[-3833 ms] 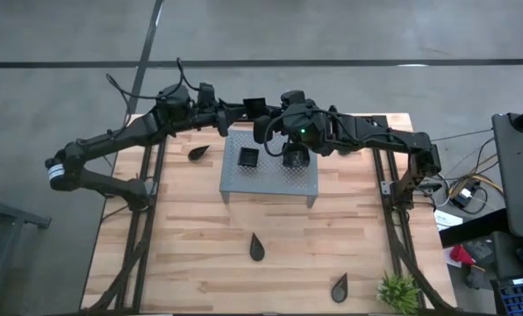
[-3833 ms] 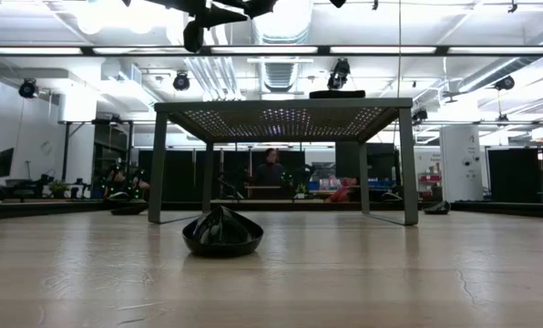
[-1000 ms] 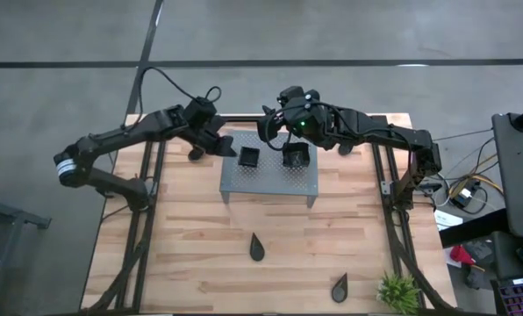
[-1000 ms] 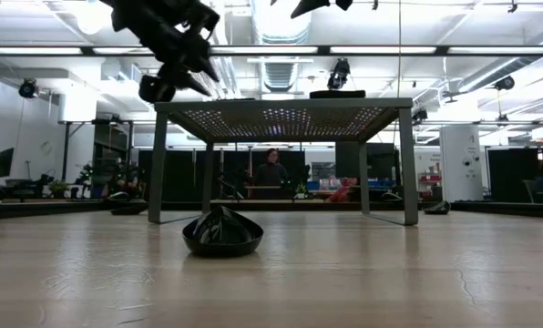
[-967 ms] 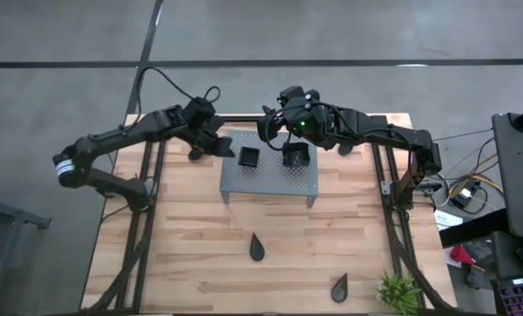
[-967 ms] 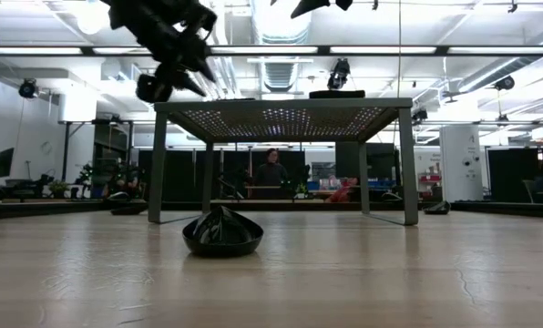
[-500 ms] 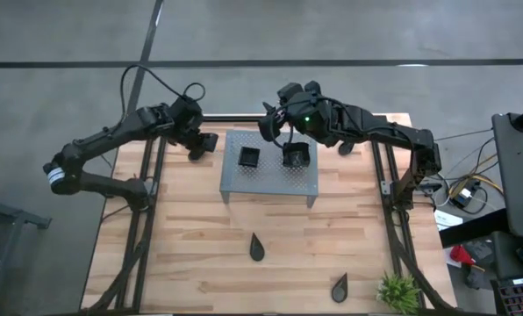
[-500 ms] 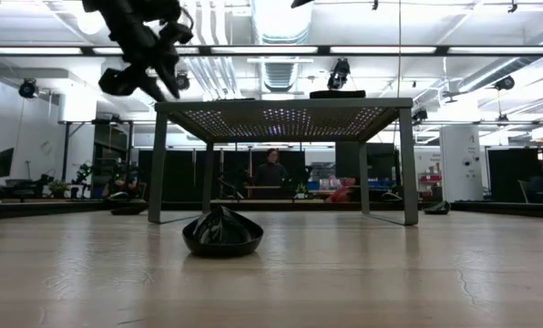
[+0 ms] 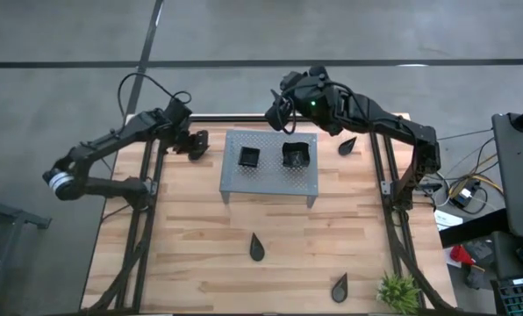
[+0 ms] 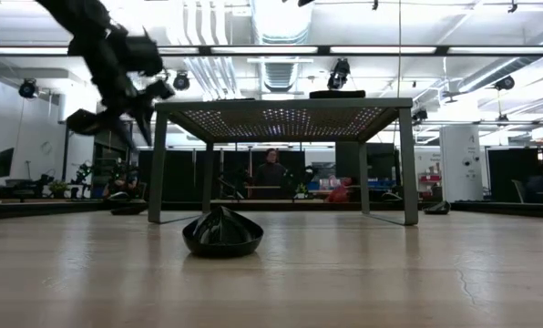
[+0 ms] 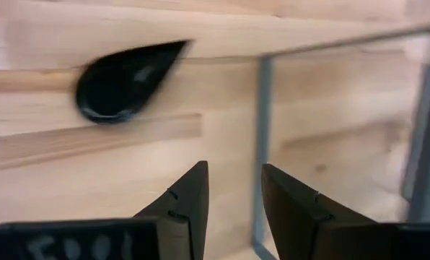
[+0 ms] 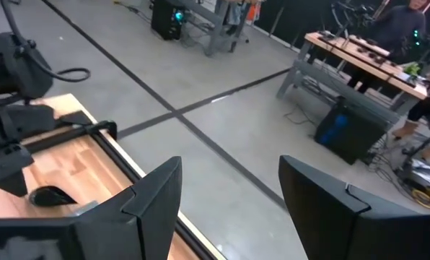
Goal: Pick & Place Mini shaped plates
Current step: Put the black drop shaped plate on the shelf
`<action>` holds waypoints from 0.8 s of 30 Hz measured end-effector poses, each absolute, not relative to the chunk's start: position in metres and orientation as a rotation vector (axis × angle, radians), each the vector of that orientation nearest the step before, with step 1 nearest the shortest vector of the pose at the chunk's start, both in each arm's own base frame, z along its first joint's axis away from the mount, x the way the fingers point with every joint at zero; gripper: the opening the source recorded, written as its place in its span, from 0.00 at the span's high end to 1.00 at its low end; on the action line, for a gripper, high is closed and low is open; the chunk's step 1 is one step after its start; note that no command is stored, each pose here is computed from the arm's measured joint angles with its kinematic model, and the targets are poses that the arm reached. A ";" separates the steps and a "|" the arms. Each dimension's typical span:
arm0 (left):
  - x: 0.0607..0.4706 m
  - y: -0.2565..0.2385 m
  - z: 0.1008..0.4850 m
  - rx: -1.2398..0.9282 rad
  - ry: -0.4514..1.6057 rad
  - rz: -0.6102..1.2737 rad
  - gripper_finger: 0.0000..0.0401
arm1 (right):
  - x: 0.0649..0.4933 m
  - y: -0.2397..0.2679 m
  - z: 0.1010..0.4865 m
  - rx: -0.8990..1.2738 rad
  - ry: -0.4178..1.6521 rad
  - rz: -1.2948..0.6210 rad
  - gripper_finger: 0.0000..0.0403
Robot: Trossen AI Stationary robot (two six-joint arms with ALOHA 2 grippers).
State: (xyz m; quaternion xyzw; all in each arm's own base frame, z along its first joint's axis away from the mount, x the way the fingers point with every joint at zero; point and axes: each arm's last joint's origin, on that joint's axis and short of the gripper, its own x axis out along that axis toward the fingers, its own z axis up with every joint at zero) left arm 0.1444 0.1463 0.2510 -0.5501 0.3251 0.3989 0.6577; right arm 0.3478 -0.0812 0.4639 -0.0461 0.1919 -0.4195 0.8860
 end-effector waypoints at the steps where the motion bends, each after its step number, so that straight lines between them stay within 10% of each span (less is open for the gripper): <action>1: 0.142 0.148 0.246 -1.255 0.730 0.926 0.70 | 0.347 -0.082 0.464 -0.097 0.404 -0.875 0.44; 24: 0.119 0.176 0.183 -1.098 0.639 1.128 0.70 | 0.345 -0.091 0.462 -0.130 0.436 -0.882 0.44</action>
